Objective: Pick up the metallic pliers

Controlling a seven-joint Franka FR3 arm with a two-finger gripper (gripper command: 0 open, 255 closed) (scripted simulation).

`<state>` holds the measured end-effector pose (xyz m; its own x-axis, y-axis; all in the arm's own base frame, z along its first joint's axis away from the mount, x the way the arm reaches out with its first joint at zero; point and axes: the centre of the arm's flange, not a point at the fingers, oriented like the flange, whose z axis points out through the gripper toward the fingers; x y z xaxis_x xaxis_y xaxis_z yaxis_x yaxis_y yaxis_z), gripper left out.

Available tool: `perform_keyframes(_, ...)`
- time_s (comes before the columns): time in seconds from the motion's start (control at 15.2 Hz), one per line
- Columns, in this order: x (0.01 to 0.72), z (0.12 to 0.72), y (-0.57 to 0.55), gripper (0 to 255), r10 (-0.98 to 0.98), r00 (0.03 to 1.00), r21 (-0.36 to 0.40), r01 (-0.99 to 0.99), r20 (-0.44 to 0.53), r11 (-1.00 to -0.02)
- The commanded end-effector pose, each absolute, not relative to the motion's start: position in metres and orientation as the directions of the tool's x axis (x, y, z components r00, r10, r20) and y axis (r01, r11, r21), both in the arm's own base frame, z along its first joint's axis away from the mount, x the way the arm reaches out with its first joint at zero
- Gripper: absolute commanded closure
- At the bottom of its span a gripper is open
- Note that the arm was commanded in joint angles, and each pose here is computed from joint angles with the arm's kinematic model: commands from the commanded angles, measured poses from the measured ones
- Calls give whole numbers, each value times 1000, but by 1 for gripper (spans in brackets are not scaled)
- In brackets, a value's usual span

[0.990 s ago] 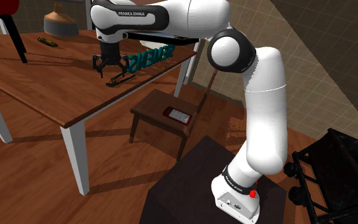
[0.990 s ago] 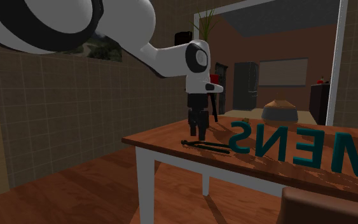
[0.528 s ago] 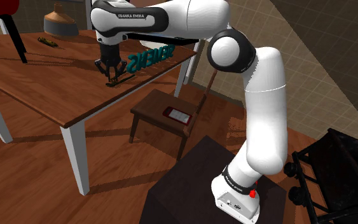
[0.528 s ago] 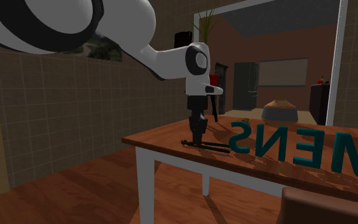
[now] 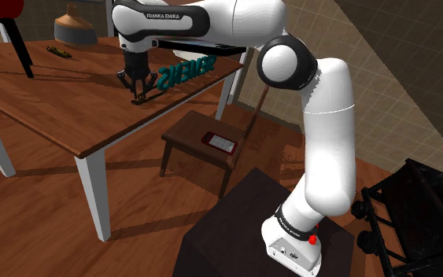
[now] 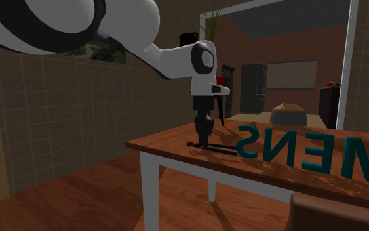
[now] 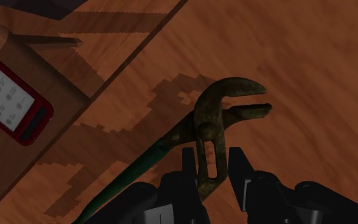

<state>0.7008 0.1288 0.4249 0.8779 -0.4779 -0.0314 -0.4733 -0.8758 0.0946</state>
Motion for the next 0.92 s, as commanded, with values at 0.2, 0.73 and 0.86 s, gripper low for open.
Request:
perform_keyframes(0.2, 701, 452, 129, 255, -478, 878, 95, -473, -32, -876)
perform_keyframes(0.73, 701, 494, 129, 255, -478, 878, 95, -473, -32, -876)
perform_keyframes(0.86, 700, 495, 129, 255, -478, 878, 95, -473, -32, -876)
